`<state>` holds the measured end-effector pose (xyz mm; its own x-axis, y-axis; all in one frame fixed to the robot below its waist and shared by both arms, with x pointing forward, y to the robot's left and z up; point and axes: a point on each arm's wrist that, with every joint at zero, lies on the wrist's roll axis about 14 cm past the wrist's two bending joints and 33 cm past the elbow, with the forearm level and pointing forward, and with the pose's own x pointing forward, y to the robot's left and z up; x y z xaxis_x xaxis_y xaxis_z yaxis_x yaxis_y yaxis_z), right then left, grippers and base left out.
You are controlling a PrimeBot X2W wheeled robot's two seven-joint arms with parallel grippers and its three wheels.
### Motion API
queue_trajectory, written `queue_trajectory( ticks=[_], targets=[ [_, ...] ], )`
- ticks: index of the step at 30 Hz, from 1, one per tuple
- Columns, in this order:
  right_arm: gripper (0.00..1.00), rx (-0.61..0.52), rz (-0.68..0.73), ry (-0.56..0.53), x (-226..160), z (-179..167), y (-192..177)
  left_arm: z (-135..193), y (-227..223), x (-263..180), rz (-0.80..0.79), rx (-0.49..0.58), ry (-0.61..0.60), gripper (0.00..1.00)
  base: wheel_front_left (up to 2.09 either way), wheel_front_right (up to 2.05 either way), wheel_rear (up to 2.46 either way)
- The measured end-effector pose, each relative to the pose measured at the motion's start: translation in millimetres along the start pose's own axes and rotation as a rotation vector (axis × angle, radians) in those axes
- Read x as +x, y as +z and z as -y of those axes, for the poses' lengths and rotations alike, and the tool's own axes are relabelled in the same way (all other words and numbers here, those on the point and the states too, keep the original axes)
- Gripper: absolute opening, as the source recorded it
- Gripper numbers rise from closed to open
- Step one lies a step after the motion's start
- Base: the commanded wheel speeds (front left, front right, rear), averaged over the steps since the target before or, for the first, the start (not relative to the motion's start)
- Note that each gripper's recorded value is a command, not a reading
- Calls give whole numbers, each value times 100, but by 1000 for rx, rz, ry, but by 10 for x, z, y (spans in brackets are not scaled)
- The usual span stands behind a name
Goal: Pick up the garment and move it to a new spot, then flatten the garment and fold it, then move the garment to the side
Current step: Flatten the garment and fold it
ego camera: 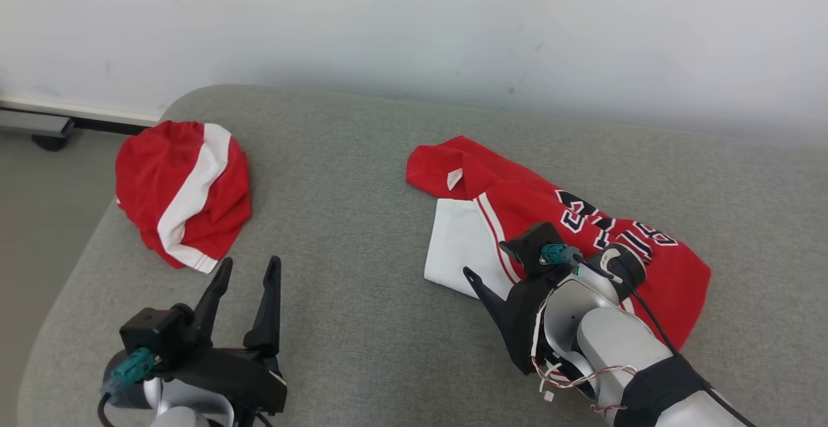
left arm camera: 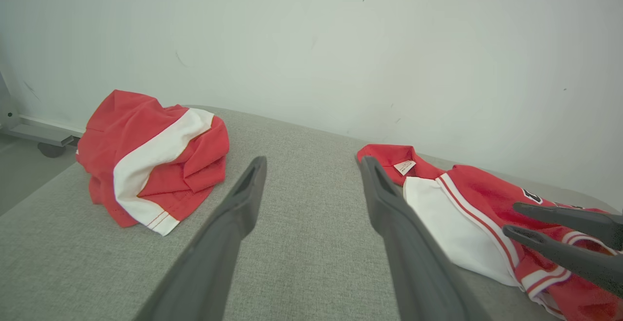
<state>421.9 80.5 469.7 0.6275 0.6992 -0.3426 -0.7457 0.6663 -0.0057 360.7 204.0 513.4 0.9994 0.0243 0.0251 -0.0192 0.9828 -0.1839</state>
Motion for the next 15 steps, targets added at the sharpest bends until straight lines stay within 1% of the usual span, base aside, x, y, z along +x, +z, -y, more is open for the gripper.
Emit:
queue_trajectory(
  ticks=[10,15],
  targets=[
    [100,-3,-127,76,185,-215,-253,-21,48,-87,23,-15,37,100,0,0,0],
    [100,-29,-180,106,276,-296,-338,-81,59,-148,28,-16,67,100,0,0,0]
  ],
)
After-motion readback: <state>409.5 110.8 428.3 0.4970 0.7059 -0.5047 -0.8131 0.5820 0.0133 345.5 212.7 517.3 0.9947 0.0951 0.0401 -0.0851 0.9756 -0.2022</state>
